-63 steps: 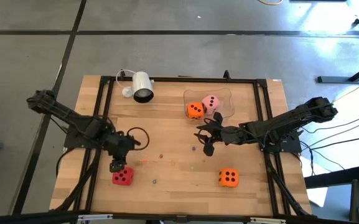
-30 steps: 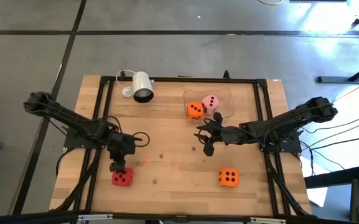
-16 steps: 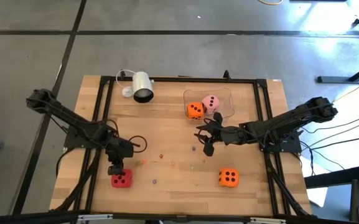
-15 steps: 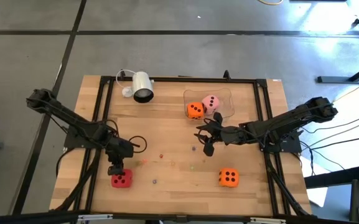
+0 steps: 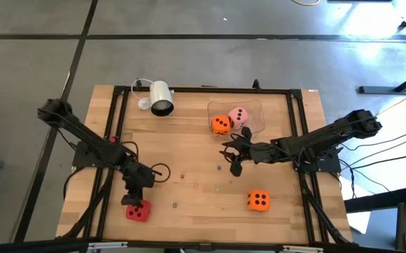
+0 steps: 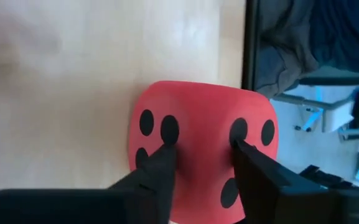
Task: Pick & Place Dice
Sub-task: Put the large red die into the transparent bin
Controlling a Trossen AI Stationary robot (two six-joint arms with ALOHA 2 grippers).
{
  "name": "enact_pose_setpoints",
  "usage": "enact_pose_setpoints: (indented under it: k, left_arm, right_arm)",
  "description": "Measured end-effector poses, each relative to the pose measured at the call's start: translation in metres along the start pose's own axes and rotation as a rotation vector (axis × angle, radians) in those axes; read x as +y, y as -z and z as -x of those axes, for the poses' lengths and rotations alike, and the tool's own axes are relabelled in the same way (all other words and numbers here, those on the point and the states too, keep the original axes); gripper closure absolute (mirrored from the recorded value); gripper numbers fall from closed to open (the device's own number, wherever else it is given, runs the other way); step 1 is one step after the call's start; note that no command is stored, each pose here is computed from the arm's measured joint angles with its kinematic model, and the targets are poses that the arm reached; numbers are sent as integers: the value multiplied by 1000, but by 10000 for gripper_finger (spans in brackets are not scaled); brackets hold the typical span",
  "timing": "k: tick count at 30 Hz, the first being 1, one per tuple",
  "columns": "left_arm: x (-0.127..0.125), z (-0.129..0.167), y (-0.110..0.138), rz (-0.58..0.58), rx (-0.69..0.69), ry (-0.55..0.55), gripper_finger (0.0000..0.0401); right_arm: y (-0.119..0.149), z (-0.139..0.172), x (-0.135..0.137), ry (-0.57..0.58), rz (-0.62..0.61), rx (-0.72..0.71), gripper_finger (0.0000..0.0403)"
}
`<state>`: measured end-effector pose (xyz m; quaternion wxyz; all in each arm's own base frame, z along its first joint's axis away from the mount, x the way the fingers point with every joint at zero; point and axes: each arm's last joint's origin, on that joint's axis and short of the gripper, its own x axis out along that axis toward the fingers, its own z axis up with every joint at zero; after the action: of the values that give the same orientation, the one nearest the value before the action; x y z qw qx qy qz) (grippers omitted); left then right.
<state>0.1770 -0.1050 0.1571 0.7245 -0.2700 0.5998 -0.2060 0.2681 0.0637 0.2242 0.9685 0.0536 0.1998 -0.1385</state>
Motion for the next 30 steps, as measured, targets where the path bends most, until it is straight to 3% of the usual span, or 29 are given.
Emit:
enact_pose_setpoints:
  k: [6,18,24,30]
  left_arm:
    - [6,-18,-4,-22,43,-17,379]
    - [0,-14,-14,-18,-61,54,383]
    - [-11,0,-17,-18,-168,106,386]
    - [-18,17,-19,-45,-345,85,388]
  right_arm:
    - [0,0,0,2,3,-1,249]
    - [0,0,0,8,-2,-3,250]
    - [-4,2,-5,151,-41,-64,250]
    - [-12,14,-5,176,-89,-121,250]
